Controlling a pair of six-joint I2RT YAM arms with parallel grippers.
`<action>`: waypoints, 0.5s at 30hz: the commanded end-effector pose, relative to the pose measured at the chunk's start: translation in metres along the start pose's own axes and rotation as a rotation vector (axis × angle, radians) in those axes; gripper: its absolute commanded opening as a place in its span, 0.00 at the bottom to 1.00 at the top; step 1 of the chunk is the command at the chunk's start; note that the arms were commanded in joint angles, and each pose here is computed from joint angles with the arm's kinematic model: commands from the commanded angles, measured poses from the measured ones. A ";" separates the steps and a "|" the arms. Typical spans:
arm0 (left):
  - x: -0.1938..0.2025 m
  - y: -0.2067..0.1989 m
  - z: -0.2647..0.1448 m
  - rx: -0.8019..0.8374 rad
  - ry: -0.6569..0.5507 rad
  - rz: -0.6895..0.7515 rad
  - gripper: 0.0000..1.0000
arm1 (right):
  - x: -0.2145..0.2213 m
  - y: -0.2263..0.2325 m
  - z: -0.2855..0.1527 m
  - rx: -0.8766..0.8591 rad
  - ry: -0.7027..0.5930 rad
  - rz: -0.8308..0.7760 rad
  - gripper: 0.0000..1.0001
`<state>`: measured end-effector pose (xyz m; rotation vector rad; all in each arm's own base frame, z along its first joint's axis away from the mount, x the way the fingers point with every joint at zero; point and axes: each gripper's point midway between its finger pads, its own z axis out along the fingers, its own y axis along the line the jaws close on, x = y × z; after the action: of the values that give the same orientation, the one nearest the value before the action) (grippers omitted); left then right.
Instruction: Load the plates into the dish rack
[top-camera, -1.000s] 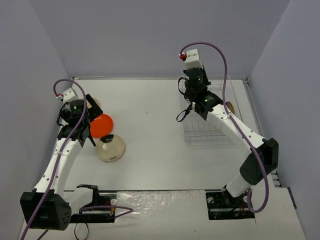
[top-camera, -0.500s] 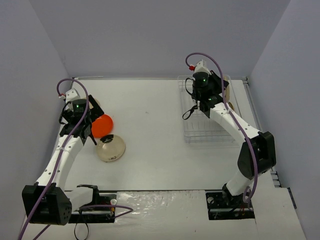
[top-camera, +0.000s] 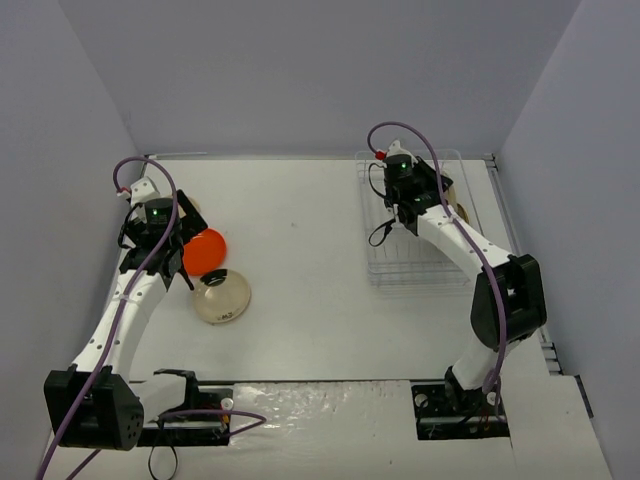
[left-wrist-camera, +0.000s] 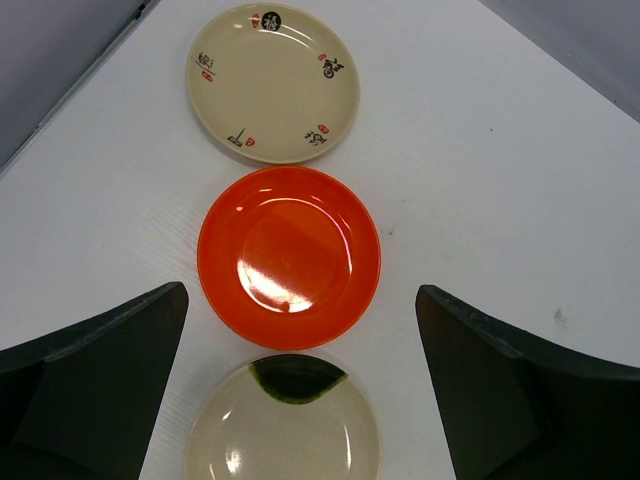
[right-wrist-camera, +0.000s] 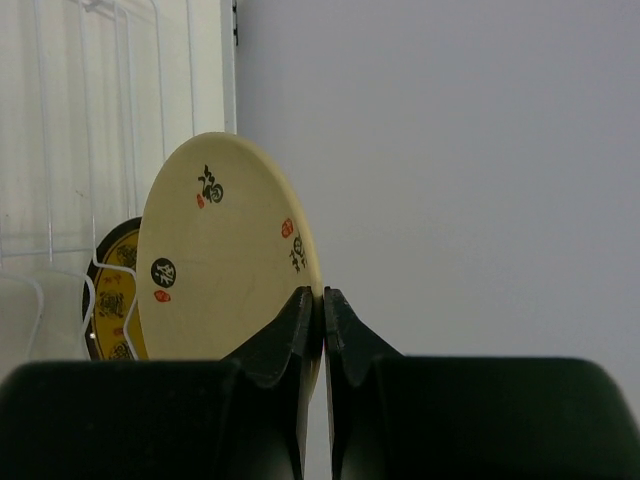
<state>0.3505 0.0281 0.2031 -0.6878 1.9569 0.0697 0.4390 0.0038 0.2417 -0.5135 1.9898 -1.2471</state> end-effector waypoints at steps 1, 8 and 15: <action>-0.038 -0.009 -0.008 0.022 -0.101 -0.030 0.97 | 0.002 0.001 0.005 0.001 0.025 0.004 0.00; -0.037 -0.012 -0.006 0.032 -0.095 -0.028 0.97 | 0.013 0.026 0.009 -0.060 0.057 -0.033 0.00; -0.035 -0.015 -0.002 0.038 -0.086 -0.024 0.97 | 0.019 0.033 0.012 -0.032 0.119 -0.039 0.00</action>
<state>0.3513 0.0286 0.2002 -0.6869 1.9649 0.0779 0.4374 0.0039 0.1844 -0.6201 2.1292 -1.2487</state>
